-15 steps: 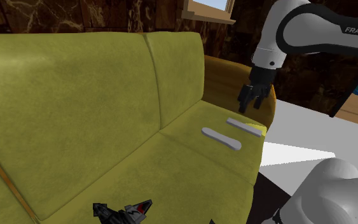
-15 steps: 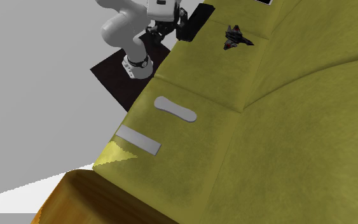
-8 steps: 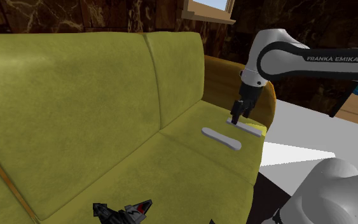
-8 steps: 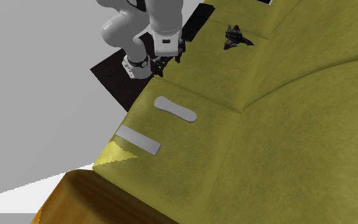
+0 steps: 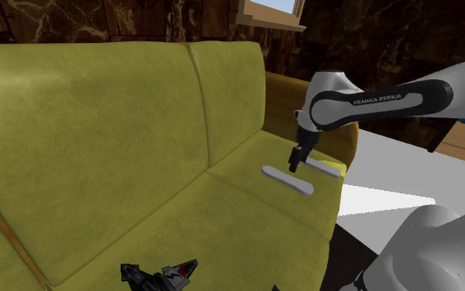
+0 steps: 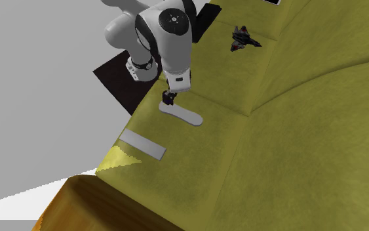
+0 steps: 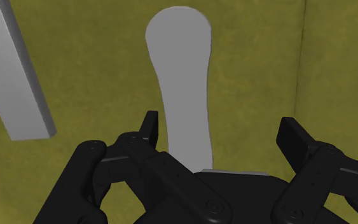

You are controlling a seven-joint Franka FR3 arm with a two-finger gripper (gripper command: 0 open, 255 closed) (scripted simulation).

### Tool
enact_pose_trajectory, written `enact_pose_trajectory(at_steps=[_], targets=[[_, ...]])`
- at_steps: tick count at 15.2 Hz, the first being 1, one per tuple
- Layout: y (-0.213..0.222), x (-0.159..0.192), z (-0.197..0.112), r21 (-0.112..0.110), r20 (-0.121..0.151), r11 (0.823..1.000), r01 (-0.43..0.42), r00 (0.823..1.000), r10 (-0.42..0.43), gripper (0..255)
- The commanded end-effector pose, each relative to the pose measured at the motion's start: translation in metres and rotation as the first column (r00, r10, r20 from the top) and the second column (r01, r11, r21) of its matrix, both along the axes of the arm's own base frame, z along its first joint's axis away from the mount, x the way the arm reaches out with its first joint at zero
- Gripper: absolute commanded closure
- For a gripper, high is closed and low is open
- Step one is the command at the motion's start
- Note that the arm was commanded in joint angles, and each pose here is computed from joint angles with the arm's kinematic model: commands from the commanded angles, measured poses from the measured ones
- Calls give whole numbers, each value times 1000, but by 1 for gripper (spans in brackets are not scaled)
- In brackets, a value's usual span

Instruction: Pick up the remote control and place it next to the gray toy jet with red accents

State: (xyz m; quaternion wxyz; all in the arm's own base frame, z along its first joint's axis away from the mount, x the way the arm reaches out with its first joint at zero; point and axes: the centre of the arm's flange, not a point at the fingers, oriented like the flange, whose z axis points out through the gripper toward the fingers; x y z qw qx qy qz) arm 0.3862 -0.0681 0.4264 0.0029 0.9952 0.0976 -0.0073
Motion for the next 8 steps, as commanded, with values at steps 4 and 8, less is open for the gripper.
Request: enact_pose_trajectory(at_steps=[4,8], targets=[[-15,29,-54,-10,14,995,-101,995,101,0],[-16,30,-72,-10,14,995,-103,995,103,0]])
